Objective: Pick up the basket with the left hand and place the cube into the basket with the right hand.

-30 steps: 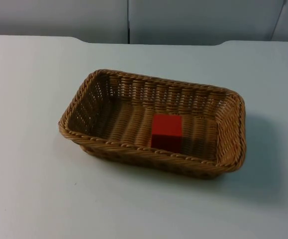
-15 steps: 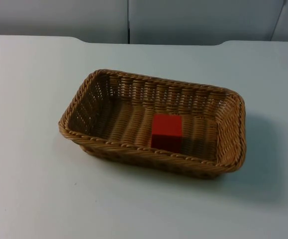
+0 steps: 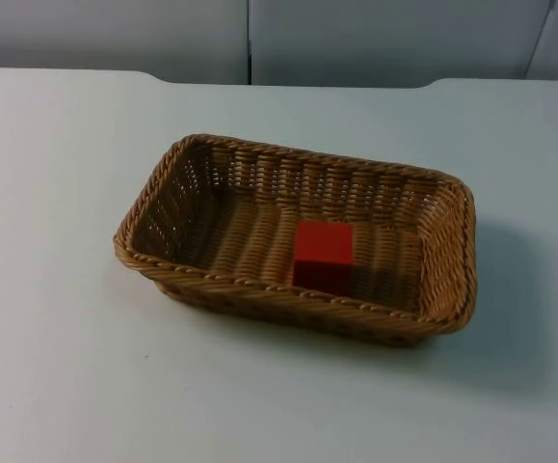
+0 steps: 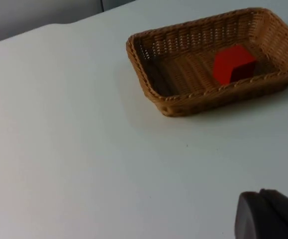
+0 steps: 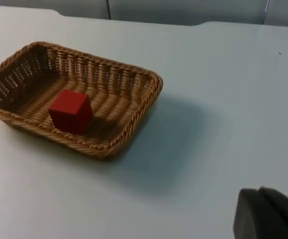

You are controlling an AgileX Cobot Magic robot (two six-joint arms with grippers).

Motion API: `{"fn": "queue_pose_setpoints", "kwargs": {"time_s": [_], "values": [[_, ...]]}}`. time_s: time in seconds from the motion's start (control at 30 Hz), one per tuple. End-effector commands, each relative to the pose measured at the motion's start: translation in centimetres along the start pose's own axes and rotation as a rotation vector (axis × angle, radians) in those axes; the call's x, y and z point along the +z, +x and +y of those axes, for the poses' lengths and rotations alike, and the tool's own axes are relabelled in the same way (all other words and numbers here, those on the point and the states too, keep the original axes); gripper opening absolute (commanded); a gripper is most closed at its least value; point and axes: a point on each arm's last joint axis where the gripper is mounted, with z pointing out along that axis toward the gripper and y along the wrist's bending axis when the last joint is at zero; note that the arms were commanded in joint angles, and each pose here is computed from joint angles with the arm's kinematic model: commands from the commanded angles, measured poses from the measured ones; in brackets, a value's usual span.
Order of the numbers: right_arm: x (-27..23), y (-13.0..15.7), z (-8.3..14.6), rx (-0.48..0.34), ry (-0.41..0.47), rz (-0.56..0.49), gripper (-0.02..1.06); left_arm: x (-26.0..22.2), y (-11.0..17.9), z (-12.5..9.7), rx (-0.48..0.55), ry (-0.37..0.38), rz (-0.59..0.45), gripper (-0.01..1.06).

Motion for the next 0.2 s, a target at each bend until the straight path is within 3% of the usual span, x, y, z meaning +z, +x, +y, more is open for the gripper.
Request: {"fn": "queue_pose_setpoints", "kwargs": {"time_s": [0.0, 0.17], "values": [[0.48, 0.13, -0.08, -0.008, 0.004, -0.013, 0.00, 0.03, -0.07, 0.07, 0.007, -0.001, -0.019, 0.00], [0.72, 0.27, -0.21, -0.002, 0.015, -0.009, 0.00, 0.63, 0.01, 0.20, 0.007, -0.010, -0.036, 0.00]]}}
